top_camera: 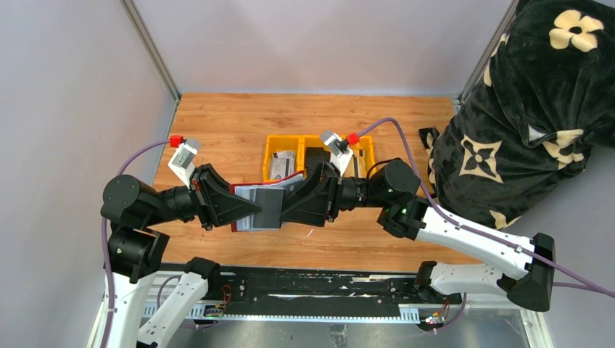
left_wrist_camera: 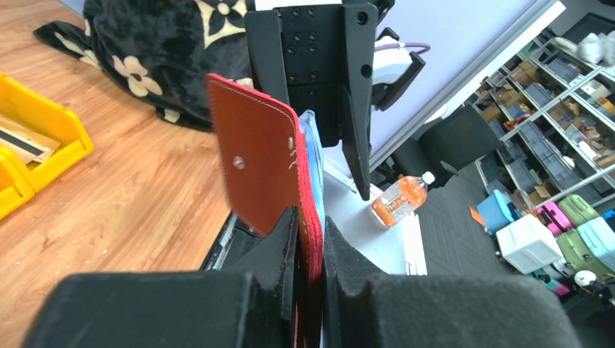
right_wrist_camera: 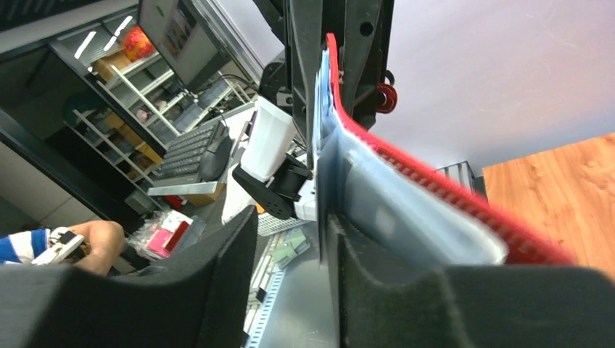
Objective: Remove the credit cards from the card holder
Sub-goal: Remove the credit card from the card holder.
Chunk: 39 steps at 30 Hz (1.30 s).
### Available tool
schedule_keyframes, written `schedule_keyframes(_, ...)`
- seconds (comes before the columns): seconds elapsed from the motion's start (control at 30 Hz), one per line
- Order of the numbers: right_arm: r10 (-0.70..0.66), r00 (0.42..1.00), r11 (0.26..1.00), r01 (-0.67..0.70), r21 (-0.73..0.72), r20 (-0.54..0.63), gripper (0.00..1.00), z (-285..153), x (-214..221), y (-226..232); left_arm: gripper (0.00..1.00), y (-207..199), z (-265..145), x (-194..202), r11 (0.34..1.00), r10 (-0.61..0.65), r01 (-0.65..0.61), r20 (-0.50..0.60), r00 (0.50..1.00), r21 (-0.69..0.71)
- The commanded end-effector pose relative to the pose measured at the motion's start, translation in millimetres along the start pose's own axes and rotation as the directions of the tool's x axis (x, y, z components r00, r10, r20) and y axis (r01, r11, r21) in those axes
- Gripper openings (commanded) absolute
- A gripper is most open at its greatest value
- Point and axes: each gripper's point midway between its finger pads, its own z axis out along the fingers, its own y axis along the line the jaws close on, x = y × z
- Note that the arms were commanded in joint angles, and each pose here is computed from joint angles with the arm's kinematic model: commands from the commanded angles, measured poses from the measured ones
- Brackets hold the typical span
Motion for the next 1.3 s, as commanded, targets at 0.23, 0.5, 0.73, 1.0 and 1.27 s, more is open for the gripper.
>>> schedule_keyframes(0.23, -0.008, 0.998, 0.997, 0.012, -0.080, 0.056, 0.01, 2.1, -18.3, 16.3, 0.24, -10.7, -1.2, -3.5, 0.999, 0.028, -0.028, 0.000, 1.000, 0.031)
schedule_keyframes(0.5, -0.018, 0.996, 0.996, 0.026, -0.085, 0.088, 0.00, -13.5, -19.3, 19.5, 0.20, -16.6, -0.3, -3.5, 0.997, -0.009, 0.010, -0.014, 1.000, 0.070)
schedule_keyframes(0.73, 0.000, 0.996, 0.994, 0.010, -0.109, 0.091, 0.00, -14.8, -16.0, 21.2, 0.08, -10.9, 0.7, -7.6, 0.999, 0.009, -0.009, 0.015, 1.000, 0.040)
schedule_keyframes(1.0, 0.000, 0.995, 0.990, 0.013, -0.142, 0.096, 0.24, -15.0, -18.8, 28.7, 0.00, -0.9, -0.1, -10.1, 0.999, 0.049, -0.048, 0.037, 0.998, -0.025)
schedule_keyframes(1.27, 0.007, 0.994, 0.989, 0.010, -0.149, 0.109, 0.00, -16.2, -18.9, 29.2, 0.00, -2.6, -0.8, -10.4, 0.998, 0.054, -0.053, 0.037, 0.998, -0.025)
